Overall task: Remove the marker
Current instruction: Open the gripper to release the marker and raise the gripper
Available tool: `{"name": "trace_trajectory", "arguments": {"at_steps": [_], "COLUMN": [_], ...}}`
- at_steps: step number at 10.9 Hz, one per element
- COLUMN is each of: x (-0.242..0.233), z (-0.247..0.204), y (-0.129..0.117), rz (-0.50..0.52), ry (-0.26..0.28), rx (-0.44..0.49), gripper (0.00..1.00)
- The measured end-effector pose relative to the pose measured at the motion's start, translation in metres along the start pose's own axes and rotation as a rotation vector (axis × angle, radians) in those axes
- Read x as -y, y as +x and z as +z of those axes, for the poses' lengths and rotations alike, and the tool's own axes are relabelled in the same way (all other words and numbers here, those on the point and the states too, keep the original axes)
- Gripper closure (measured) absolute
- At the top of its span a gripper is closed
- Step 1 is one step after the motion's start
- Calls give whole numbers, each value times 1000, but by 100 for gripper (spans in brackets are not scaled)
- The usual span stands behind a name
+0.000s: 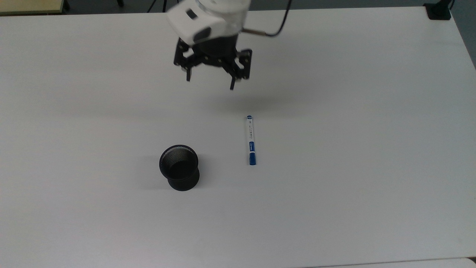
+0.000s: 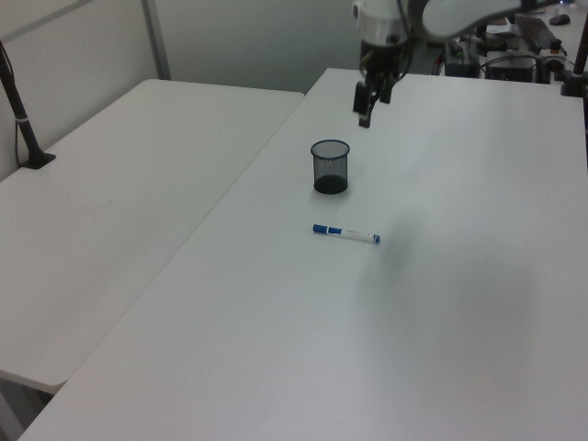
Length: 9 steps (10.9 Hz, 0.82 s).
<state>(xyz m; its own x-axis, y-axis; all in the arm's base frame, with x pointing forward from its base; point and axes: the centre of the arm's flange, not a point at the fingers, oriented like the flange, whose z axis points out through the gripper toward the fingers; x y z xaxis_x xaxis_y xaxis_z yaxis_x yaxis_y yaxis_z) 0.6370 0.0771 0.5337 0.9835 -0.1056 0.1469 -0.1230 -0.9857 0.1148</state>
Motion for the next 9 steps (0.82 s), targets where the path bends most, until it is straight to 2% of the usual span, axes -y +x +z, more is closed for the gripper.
{"name": "trace_trajectory", "arguments": {"at_steps": [1, 4, 6, 9], "x": [-21, -80, -89, -87], "z": [-16, -65, -78, -72], "y": [-9, -47, -63, -64], "rz": [-9, -45, -42, -44], "ry": [45, 123, 130, 129], "rx": [20, 90, 124, 134], "gripper": [0, 0, 0, 0]}}
